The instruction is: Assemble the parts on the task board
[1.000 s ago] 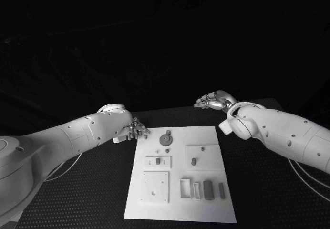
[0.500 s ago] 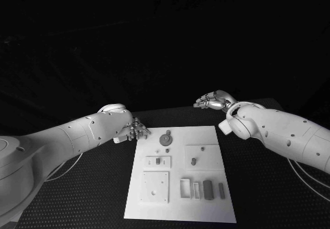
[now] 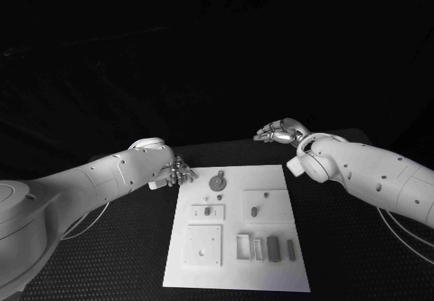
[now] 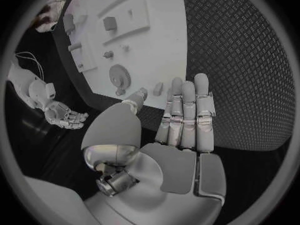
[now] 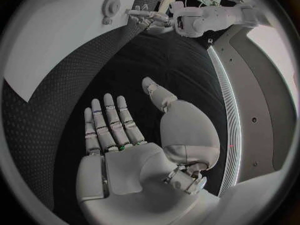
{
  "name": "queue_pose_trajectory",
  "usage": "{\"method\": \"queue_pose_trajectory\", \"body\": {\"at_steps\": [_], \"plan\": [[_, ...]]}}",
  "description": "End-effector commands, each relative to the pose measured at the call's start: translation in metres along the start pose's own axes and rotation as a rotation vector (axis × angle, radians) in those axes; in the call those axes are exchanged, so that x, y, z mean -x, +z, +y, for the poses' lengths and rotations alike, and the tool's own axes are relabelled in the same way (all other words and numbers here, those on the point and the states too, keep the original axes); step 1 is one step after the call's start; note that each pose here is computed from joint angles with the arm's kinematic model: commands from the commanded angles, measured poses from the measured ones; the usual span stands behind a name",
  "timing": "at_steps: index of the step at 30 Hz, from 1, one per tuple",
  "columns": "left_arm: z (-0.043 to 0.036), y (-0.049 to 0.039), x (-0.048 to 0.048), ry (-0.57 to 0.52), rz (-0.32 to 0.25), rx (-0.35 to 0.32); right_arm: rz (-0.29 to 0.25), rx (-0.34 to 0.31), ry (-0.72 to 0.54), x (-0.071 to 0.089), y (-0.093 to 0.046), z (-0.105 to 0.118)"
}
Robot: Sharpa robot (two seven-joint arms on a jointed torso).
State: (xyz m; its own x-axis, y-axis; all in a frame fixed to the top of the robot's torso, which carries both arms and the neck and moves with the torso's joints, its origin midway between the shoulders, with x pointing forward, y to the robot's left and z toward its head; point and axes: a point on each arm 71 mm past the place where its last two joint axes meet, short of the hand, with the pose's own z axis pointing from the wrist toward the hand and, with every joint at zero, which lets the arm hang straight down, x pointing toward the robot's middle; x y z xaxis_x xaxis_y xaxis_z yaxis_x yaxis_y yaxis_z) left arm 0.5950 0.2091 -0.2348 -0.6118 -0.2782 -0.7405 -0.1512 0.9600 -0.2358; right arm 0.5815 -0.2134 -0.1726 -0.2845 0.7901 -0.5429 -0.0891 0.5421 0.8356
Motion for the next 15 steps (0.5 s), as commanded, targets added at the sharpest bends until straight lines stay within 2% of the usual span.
{"method": "queue_pose_trajectory", "body": {"at_steps": [1, 15], "plan": [[-0.0017, 0.0001, -0.0019, -0.021, 0.031, -0.018, 0.003, 0.012, -0.004, -0.0008, 0.0002, 0.0014], [-0.004, 0.0008, -0.0027, -0.059, 0.039, -0.032, 0.007, 0.009, -0.005, -0.0025, 0.0009, 0.0021]]}}
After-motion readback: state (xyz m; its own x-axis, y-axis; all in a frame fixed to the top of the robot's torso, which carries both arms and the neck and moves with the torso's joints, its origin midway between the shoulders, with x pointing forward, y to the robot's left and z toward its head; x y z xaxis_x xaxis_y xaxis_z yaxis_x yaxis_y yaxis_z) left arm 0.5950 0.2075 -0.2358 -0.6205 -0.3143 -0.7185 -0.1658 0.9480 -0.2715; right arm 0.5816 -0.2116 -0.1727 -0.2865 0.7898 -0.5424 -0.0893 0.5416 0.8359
